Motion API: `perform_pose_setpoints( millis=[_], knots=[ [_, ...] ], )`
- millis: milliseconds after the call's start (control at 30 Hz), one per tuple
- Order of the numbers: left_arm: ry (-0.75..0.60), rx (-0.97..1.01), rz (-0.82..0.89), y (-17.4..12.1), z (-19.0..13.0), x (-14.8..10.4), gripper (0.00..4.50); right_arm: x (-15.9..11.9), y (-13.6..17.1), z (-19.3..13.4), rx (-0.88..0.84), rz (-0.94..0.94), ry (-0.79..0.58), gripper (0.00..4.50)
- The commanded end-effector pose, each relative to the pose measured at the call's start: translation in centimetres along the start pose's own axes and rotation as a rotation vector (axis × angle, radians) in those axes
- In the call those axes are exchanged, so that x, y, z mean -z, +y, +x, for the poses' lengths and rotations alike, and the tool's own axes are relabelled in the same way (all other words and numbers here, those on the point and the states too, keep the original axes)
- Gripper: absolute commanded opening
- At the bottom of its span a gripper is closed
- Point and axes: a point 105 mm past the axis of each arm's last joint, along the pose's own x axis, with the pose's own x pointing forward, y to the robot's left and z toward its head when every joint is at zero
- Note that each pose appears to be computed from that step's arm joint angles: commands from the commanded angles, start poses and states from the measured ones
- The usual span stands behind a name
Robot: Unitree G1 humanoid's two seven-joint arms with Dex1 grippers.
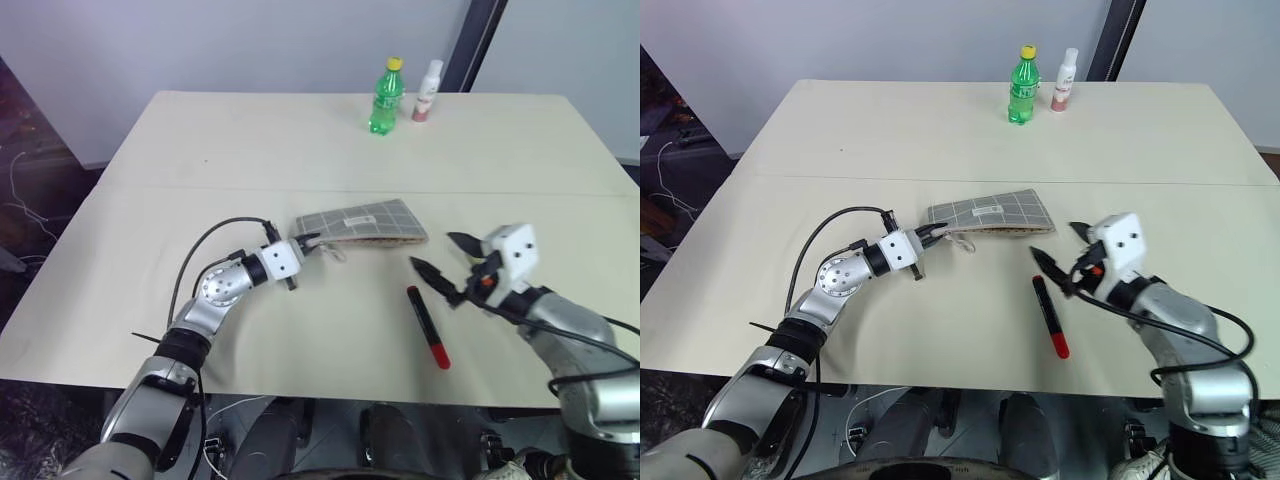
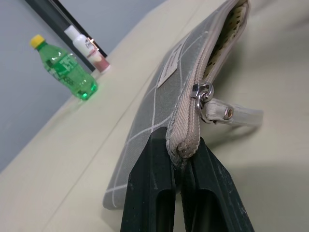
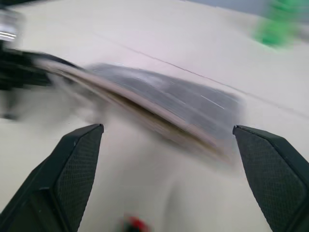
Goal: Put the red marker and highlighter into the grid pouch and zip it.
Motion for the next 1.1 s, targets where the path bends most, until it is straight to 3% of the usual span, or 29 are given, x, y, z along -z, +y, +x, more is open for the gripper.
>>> perform_pose_setpoints(
  millis=[33, 200, 467, 667, 767, 900, 967, 1100],
  knots=[
    [-0.035, -0.028, 0.010, 0.9, 0.0, -1.0, 0.00, 0.1, -4.5, -2.1, 0.192, -0.033, 0.055, 4.45],
    [-0.059, -0.004, 0.021, 0.7, 0.7, -1.5, 0.00, 4.3, -7.3, -5.8, 0.181, -0.018, 0.357, 4.45],
    [-0.044, 0.009, 0.034, 1.2, 0.3, -0.9, 0.00, 6.5, -8.3, -5.8, 0.216, 0.243, 0.415, 4.45],
    [-0.028, 0.004, 0.052, 2.1, -0.2, -0.5, 0.00, 6.4, -7.3, -4.8, 0.152, 0.189, 0.417, 4.45],
    [-0.028, -0.003, 0.054, 2.5, -0.1, -0.5, 0.00, 7.0, -6.8, -4.6, 0.135, 0.141, 0.442, 3.74],
    [-0.049, -0.006, 0.048, 2.8, 0.5, -1.2, 0.00, 6.4, -7.3, -4.7, 0.139, 0.057, 0.449, 1.59],
    [-0.054, 0.001, 0.050, 2.8, 0.6, -1.3, 0.00, 5.4, -7.4, -4.4, 0.122, 0.013, 0.427, 0.84],
    [-0.056, 0.014, 0.069, 3.3, 0.8, -1.5, 0.00, 1.9, -5.3, -2.8, -0.023, -0.142, 0.316, 0.86]
  ],
)
